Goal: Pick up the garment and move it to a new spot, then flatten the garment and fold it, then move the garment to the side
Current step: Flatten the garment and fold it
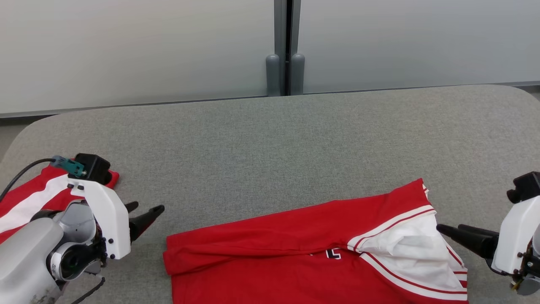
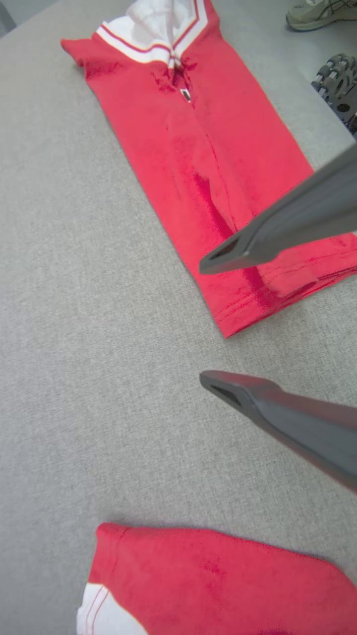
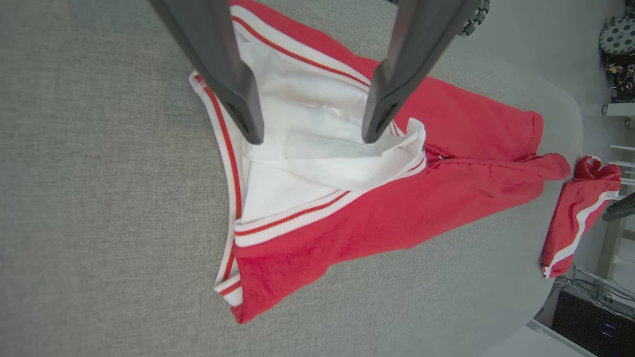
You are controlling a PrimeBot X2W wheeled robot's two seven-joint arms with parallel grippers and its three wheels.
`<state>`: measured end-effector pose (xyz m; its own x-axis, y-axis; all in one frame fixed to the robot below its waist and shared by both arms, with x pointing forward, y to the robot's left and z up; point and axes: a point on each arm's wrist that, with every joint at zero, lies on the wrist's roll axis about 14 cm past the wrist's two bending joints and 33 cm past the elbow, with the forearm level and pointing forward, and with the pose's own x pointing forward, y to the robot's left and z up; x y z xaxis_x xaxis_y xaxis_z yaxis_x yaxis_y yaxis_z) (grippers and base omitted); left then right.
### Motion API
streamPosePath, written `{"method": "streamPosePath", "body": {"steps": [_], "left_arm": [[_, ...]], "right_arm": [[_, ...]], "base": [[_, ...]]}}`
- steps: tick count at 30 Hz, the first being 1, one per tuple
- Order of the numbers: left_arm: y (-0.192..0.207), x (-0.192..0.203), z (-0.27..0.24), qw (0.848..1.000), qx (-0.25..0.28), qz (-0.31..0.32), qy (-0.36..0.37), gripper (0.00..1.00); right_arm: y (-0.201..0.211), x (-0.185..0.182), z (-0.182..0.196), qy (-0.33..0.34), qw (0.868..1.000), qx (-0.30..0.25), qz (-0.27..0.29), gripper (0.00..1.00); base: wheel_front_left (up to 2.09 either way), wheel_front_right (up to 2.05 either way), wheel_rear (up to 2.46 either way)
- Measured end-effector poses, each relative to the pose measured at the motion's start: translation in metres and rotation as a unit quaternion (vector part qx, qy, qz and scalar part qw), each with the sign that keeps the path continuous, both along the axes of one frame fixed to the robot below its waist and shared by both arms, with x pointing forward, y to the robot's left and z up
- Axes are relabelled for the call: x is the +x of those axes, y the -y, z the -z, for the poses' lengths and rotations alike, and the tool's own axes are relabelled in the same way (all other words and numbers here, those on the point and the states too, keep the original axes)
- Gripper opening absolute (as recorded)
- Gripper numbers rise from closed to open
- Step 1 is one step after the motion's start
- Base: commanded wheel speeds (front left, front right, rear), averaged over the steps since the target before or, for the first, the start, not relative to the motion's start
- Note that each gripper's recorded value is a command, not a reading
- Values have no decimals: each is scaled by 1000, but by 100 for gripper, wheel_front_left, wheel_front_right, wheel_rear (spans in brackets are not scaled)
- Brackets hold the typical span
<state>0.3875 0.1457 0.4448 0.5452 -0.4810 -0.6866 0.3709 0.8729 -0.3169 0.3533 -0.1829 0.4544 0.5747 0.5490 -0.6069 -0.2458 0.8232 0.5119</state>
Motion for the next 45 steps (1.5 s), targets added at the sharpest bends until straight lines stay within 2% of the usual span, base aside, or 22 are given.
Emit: {"method": "streamPosePath", "body": {"steps": [3,7,10,13,14,18,21,26,32,37,40,45], "left_arm": [[-5,11,-18,998,-13,-30,62,100],[-6,16,-39,989,-33,-63,130,100],[-9,23,-62,975,-51,-97,195,100],[-17,27,-82,955,-61,-134,256,100],[-17,27,-82,955,-61,-134,256,100],[-26,23,-96,930,-71,-184,310,100],[-34,17,-97,914,-59,-214,339,100],[-37,0,-91,900,-72,-261,342,100],[-42,-13,-96,874,-65,-298,377,100],[-47,-21,-99,855,-60,-317,405,100],[-44,-29,-90,855,-56,-322,403,100],[-37,-35,-78,858,-55,-319,398,100]], "right_arm": [[-5,12,-22,64,997,26,21,100],[0,29,-52,162,985,39,52,100],[3,38,-72,231,969,49,75,100],[15,49,-91,295,947,56,112,100],[15,49,-91,295,947,56,112,100],[28,57,-101,339,926,58,152,100],[30,60,-102,356,916,61,175,100],[37,57,-104,388,892,61,223,100],[31,44,-76,379,889,45,252,100],[22,33,-48,348,897,43,268,100],[13,27,-33,329,905,43,266,100],[17,25,-26,325,907,26,266,100]], "base": [[0,0,0],[0,0,0],[0,0,0],[0,0,0],[0,0,0],[0,0,0],[0,0,0],[0,0,0],[0,0,0],[0,0,0],[0,0,0],[0,0,0]]}}
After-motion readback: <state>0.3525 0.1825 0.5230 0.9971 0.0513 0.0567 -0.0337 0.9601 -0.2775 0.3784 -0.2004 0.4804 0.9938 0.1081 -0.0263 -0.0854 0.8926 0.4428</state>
